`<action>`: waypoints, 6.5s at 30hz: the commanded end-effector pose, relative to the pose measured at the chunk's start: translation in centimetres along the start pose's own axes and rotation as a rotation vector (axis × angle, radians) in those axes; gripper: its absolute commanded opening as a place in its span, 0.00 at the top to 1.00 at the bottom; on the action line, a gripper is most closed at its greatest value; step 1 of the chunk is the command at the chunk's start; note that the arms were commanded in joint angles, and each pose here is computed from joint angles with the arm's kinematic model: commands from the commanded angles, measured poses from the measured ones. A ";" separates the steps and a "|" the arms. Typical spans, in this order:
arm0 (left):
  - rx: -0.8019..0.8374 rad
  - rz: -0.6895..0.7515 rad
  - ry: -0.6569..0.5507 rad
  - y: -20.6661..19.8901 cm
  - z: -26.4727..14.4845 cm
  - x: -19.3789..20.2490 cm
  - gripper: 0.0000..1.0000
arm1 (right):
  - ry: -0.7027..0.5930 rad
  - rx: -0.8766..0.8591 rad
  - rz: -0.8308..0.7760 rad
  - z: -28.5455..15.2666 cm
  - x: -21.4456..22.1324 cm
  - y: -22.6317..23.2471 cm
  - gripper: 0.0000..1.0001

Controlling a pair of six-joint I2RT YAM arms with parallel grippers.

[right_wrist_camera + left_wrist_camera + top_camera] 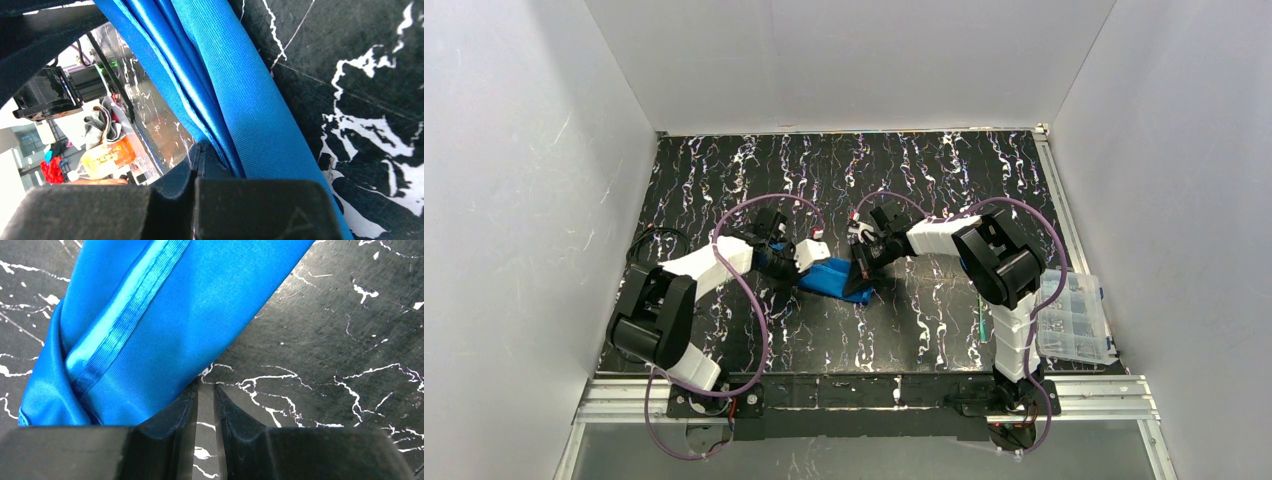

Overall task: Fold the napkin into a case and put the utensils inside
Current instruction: Smooth out the smaller rectangle-folded napkin at the center of the board, then pick up the smaller rectangle-folded napkin from the center of the board, then turn over the smaller rectangle-folded napkin at the center of the board.

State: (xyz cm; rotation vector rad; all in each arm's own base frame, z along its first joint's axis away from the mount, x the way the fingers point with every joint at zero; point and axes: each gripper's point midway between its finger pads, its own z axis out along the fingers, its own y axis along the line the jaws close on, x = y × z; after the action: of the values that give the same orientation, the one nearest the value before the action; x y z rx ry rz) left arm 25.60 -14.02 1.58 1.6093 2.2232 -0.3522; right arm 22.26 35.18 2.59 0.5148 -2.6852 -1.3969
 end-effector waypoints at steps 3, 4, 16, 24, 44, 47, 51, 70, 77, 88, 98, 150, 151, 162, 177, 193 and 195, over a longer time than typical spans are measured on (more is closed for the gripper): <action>0.100 -0.020 -0.099 -1.3 -3.8 -2.8 0.83 | -0.012 -0.035 -0.042 -0.7 -0.2 1.6 0.99; 0.120 -0.022 -0.110 -1.7 -4.4 -3.2 0.83 | -0.020 -0.043 -0.047 -0.9 -0.6 2.1 0.99; 0.047 -0.150 -0.097 0.6 -2.7 -2.8 0.79 | -0.085 -0.083 -0.099 -1.9 -3.0 6.9 0.99; -0.027 -0.208 -0.059 2.8 -1.2 -2.1 0.80 | -0.077 -0.070 -0.098 -1.3 -2.8 7.2 0.99; 0.031 -0.308 -0.039 2.2 -0.2 -1.7 0.82 | -0.112 0.037 -0.156 -6.3 -3.3 5.4 0.83; 0.031 -0.311 -0.033 2.3 -0.1 -1.6 0.83 | -0.118 0.014 -0.163 -6.3 -3.7 6.5 0.85; 0.037 -0.321 -0.028 2.3 0.1 -1.6 0.83 | -0.126 -0.055 -0.173 -4.8 -3.8 8.9 0.85; 0.038 -0.342 -0.063 2.3 -1.2 -2.9 0.80 | -0.093 0.002 -0.059 3.4 -6.0 1.9 0.99; -0.038 -0.127 -0.120 1.9 -6.2 -3.8 0.66 | -0.058 -0.006 0.010 3.8 -5.5 0.2 0.99; -0.310 0.615 -0.107 3.2 -4.0 1.9 0.35 | -0.031 -0.080 0.034 3.9 -5.5 0.7 0.99; -0.665 0.820 -0.288 8.6 -5.4 -1.2 0.30 | -0.041 -0.135 0.065 3.3 -6.1 1.3 0.99; -0.328 0.998 -0.345 5.6 -0.2 -0.1 1.00 | -0.054 -0.117 0.026 0.7 -6.8 1.8 0.99; -0.318 0.992 -0.340 5.4 -0.2 0.0 1.00 | -0.062 -0.116 -0.009 0.0 -7.3 2.7 0.97; 0.176 0.660 -0.213 -3.8 -5.8 2.2 1.00 | -0.142 -0.090 -0.198 -1.5 -12.0 6.9 0.77; 0.840 -0.258 0.035 -10.0 -15.0 -2.3 1.00 | -0.324 0.094 -0.256 -6.5 -13.9 5.8 0.68; 1.028 -0.862 0.200 -5.7 -10.1 -1.1 1.00 | -0.350 0.012 -0.791 -12.4 -4.6 12.1 0.28; 1.011 -0.848 0.210 -5.2 -9.3 -0.3 1.00 | -0.320 -0.001 -0.770 -11.7 -4.3 11.7 0.32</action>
State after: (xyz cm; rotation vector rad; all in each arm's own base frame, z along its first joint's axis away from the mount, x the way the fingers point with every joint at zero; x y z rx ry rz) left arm 20.48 -12.98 7.24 1.0543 2.9102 -1.6861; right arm 27.33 33.17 20.13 1.5181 -3.0308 -1.7168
